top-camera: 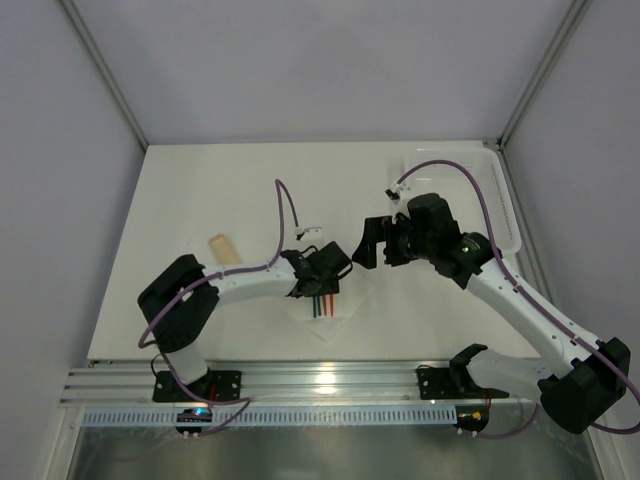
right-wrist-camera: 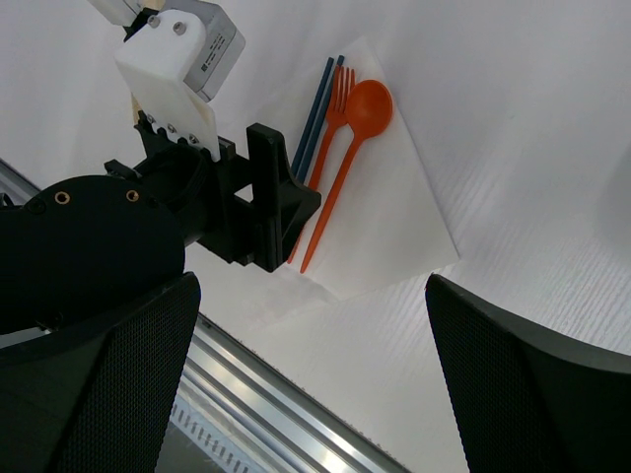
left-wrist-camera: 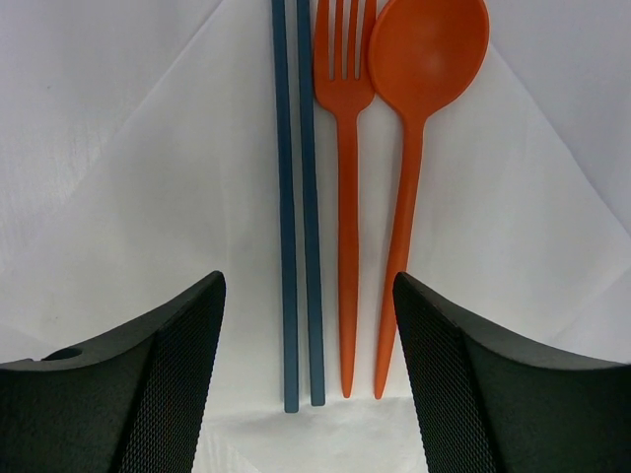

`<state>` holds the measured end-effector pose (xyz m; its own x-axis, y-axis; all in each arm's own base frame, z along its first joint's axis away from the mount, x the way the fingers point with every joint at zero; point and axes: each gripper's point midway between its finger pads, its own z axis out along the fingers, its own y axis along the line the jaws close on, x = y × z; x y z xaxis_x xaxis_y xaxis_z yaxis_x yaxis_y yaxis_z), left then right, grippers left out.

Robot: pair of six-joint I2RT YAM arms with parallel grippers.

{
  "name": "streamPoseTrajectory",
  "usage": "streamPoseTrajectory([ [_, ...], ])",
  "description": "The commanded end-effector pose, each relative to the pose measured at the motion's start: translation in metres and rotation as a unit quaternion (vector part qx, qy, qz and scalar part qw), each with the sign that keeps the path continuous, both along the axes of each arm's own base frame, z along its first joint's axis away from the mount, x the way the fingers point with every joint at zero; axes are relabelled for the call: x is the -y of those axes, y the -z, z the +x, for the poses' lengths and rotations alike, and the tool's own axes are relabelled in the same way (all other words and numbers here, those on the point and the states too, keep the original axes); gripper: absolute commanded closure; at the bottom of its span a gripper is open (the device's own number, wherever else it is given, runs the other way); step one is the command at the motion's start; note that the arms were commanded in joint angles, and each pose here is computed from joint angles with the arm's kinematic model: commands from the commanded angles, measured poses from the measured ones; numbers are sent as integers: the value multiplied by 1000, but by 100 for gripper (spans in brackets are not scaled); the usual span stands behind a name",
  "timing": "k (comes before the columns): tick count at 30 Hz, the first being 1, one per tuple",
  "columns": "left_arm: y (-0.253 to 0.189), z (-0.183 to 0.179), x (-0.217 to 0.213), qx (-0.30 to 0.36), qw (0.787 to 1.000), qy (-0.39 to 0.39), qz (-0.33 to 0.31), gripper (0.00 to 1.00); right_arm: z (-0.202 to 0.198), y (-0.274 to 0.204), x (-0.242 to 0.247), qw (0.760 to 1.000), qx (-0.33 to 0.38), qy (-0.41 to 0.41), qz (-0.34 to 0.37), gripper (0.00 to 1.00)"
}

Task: Place the utensils on the paper napkin and roll it up
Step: Adjust the utensils on the napkin.

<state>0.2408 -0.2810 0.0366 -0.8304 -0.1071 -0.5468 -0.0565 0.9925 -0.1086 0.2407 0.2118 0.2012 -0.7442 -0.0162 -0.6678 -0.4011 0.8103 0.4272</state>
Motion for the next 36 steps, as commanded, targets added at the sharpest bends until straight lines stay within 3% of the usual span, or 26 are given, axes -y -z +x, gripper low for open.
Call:
streamPoseTrajectory([
  [1, -8, 9, 17, 16, 1000, 8, -19, 30, 2, -13, -1, 1000, 19, 0, 11, 1],
  [19, 1, 7, 29, 3, 1000, 14, -2, 32, 2, -13, -1, 1000, 21, 2, 12, 1],
  [36, 6, 7, 32, -4, 1000, 16, -1, 42, 2, -13, 0, 1000, 22, 2, 11, 1],
])
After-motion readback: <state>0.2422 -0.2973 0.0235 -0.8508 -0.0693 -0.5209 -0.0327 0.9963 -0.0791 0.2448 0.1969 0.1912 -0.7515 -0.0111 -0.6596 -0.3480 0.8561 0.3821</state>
